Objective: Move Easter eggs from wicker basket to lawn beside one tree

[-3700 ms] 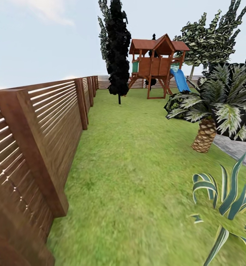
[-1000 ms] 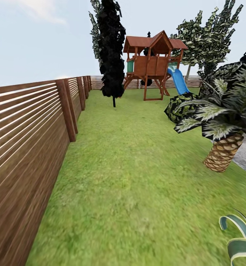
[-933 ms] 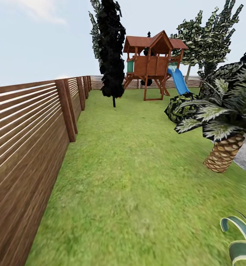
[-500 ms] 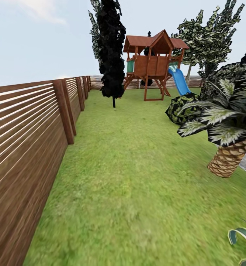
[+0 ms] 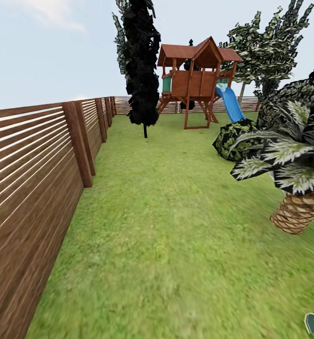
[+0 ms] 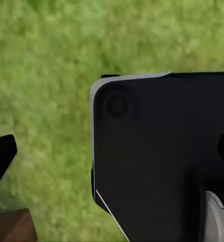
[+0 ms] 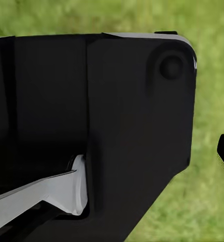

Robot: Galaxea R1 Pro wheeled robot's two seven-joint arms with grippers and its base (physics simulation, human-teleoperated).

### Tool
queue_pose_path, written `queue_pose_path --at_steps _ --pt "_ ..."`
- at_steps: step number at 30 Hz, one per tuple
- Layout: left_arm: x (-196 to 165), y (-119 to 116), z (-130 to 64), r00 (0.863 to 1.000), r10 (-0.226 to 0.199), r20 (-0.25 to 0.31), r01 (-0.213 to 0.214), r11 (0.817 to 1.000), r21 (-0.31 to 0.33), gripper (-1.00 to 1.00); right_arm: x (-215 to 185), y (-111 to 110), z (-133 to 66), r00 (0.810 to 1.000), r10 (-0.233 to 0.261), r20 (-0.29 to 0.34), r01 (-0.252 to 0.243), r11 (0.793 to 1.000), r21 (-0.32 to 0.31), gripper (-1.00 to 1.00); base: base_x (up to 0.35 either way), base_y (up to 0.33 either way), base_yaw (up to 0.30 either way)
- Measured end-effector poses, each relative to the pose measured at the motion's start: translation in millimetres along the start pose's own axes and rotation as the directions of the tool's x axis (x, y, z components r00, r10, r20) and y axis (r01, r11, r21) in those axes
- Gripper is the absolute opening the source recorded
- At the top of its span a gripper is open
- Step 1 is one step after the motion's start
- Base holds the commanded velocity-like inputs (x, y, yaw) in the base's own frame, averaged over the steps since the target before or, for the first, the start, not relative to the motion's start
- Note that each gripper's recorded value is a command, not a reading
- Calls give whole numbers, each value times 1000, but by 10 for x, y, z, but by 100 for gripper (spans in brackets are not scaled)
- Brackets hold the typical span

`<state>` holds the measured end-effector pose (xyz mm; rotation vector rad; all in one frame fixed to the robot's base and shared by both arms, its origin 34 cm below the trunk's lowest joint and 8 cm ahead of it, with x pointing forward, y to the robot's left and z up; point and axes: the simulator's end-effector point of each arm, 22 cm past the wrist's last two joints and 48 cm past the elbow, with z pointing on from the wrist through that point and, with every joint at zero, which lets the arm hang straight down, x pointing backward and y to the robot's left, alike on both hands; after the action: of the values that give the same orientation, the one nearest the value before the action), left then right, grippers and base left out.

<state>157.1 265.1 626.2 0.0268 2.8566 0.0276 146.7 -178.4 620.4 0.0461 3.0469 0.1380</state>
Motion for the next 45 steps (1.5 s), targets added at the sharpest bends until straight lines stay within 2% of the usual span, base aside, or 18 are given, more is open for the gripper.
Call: queue_pose_path --at_steps 23,45 --pt "-1 0 0 1000 0 0 0 1000 0 100 5 -4 0 1000 0 -1 0 1000 1 100 336 5 0" --pt "-1 0 0 1000 0 0 0 1000 0 100 6 -7 0 1000 0 -1 0 1000 1 100 336 84 0"
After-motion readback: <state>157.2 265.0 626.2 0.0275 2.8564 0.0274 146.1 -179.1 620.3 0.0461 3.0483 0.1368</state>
